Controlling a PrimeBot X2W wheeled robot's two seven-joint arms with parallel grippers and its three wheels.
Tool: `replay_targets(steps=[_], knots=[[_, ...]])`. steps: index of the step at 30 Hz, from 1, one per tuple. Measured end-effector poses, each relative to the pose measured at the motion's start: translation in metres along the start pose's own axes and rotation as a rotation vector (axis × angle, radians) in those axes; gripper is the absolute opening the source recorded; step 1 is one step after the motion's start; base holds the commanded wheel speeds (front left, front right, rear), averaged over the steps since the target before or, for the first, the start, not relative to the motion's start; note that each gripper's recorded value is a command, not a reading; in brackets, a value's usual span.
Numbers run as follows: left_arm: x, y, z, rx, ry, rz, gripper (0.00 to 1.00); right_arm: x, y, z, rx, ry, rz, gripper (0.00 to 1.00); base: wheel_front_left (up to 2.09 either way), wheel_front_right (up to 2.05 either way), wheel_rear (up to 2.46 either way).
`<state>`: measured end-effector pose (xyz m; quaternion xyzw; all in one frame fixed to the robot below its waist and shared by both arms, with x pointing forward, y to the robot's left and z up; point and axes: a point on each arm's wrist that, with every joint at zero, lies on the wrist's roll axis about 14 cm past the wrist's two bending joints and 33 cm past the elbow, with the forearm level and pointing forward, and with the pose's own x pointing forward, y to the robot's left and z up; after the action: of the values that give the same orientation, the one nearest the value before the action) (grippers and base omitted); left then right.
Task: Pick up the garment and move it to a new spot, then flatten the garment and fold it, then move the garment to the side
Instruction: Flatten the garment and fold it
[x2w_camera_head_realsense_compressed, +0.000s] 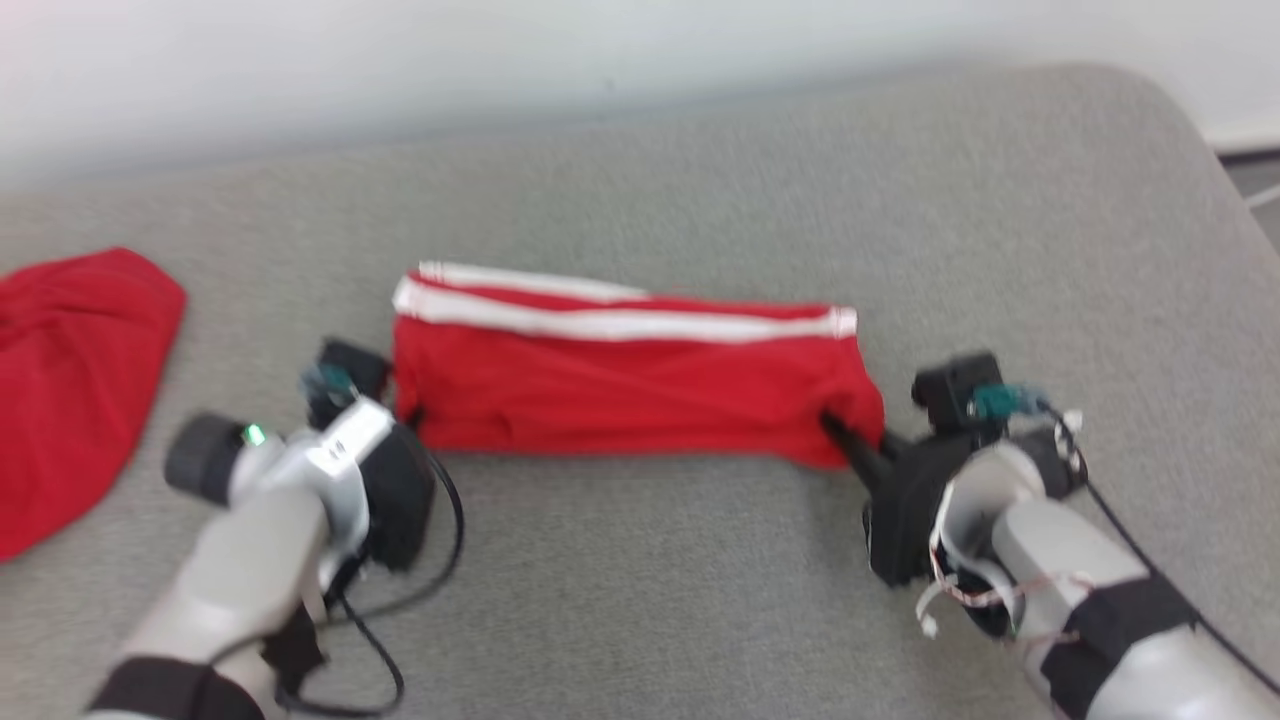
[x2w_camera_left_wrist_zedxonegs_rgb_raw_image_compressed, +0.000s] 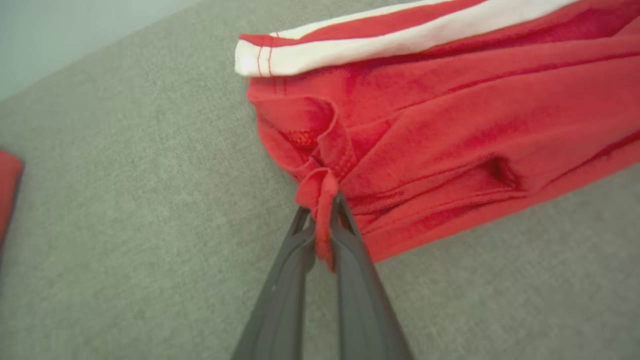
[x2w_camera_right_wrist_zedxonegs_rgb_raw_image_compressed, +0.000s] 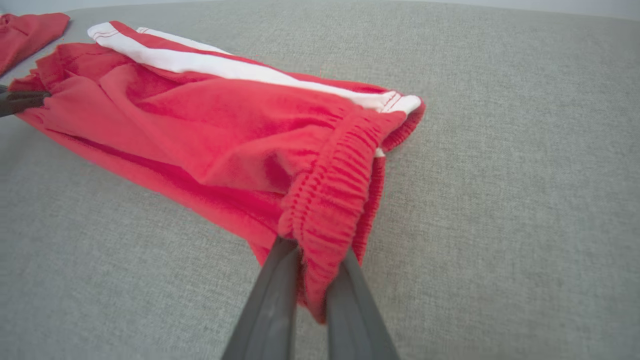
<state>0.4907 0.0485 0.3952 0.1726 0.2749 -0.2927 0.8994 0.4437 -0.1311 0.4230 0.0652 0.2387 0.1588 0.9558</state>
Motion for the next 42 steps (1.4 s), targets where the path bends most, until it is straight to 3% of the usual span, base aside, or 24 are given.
replay_targets(steps=[6,18,27,37,38,39,40,42], knots=[[-0.031,-0.013,-0.024,-0.02,0.012,0.028,0.0,-0.017,0.022,-0.025,0.008,0.051,0.043,0.0,0.0,0.0,0.0],[-0.084,-0.021,-0.071,-0.128,0.015,0.119,0.0,-0.031,0.063,-0.032,-0.044,0.079,0.156,0.0,0.0,0.0,0.0],[-0.103,-0.026,-0.091,-0.213,-0.001,0.159,0.0,-0.032,0.082,-0.038,-0.082,0.149,0.212,0.0,0.0,0.0,0.0],[-0.1,-0.036,-0.095,-0.268,-0.01,0.149,0.0,-0.038,0.077,-0.051,-0.076,0.214,0.21,0.0,0.0,0.0,0.0],[-0.1,-0.036,-0.095,-0.274,-0.015,0.151,0.16,-0.038,0.077,-0.05,-0.072,0.213,0.211,0.23,0.0,0.0,0.0],[-0.1,-0.035,-0.094,-0.278,-0.021,0.156,0.9,-0.038,0.077,-0.048,-0.064,0.207,0.212,0.6,0.0,0.0,0.0],[-0.1,-0.034,-0.092,-0.283,-0.03,0.161,1.0,-0.038,0.077,-0.046,-0.052,0.201,0.212,0.97,0.0,0.0,0.0],[-0.101,-0.03,-0.089,-0.293,-0.047,0.174,1.0,-0.039,0.075,-0.042,-0.031,0.189,0.21,1.0,0.0,0.0,0.0]])
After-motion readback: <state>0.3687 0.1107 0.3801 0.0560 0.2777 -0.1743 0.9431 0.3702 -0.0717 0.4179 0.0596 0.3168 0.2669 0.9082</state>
